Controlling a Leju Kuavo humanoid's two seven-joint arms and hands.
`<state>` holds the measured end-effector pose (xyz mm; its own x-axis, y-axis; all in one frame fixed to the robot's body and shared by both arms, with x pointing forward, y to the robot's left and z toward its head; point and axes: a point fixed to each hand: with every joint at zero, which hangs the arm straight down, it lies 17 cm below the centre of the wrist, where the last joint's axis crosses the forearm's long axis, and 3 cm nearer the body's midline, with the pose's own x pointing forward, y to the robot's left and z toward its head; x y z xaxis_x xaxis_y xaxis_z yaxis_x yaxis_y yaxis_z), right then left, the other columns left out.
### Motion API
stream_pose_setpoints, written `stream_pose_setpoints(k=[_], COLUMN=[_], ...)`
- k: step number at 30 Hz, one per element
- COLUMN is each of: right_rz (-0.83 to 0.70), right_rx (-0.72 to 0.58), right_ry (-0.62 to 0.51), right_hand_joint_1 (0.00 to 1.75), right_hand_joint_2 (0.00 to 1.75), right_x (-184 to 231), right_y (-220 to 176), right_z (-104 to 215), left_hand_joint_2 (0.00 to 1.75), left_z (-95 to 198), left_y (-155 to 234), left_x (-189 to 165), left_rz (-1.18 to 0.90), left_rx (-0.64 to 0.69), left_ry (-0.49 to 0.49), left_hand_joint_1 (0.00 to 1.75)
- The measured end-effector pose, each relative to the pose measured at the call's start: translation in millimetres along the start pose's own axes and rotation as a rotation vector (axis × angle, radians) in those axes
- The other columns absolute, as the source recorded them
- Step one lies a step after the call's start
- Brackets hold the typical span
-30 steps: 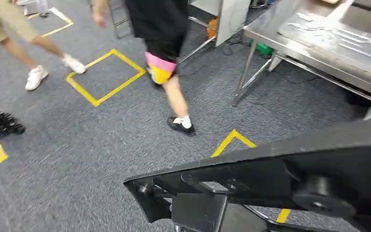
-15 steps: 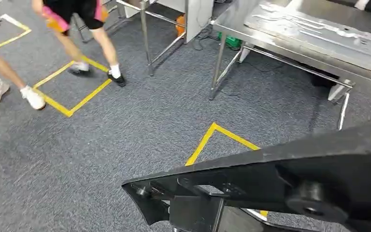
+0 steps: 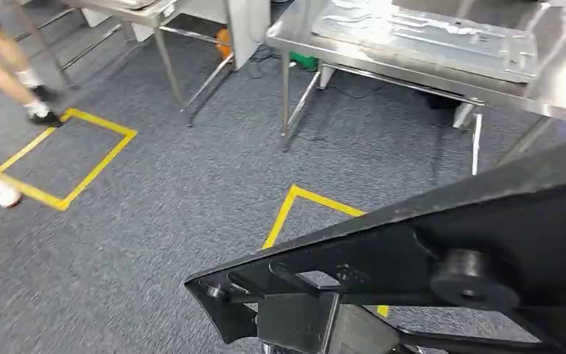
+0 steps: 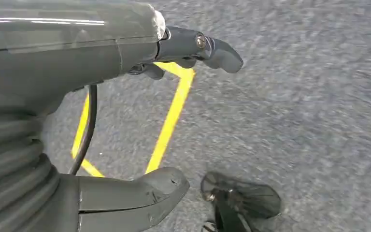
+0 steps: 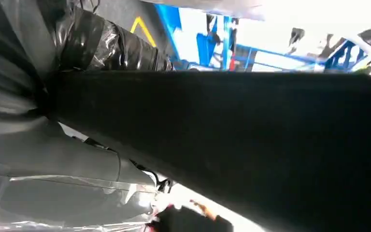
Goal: Take the parts from the cabinet and place them on the table.
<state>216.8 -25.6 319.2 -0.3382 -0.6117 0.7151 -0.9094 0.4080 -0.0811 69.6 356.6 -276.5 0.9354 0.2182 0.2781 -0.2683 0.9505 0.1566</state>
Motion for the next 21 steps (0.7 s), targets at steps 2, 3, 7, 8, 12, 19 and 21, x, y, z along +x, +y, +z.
stream_pose_setpoints(k=[2,3,7,8,12,19,21], right_rz=[-0.008,-0.011,-0.012,-0.013,-0.017,-0.021,-0.02], right_rx=[0.0,-0.002,-0.005,-0.008,-0.02,-0.019,-0.017], right_ry=[-0.002,-0.002,-0.012,-0.014,-0.018,-0.023,-0.026], right_hand_joint_1=[1.75,1.75,1.75,1.75,1.75,1.75,1.75], right_hand_joint_2=[1.75,1.75,1.75,1.75,1.75,1.75,1.75], right_x=[0.2,0.3,2.3,2.5,3.0,4.2,5.6], right_y=[0.7,0.9,0.1,-0.1,-1.4,-1.3,-0.8], right_z=[-0.2,0.0,-0.6,-0.5,0.0,-0.7,-1.3], left_hand_joint_2=[1.75,1.75,1.75,1.75,1.75,1.75,1.75], left_z=[0.1,0.0,0.3,0.5,0.8,0.4,0.3], left_y=[-1.0,-1.1,-4.4,-4.2,-4.7,-5.3,-6.7], left_x=[0.3,1.3,4.4,2.5,3.1,7.6,10.0], left_rz=[0.006,0.011,0.031,0.033,0.044,0.058,0.06], left_rx=[-0.003,-0.003,-0.012,-0.013,-0.016,-0.016,-0.02], left_ry=[-0.001,-0.002,-0.011,-0.009,-0.014,-0.023,-0.027], left_hand_joint_1=[0.0,0.0,0.0,0.0,0.0,0.0,0.0])
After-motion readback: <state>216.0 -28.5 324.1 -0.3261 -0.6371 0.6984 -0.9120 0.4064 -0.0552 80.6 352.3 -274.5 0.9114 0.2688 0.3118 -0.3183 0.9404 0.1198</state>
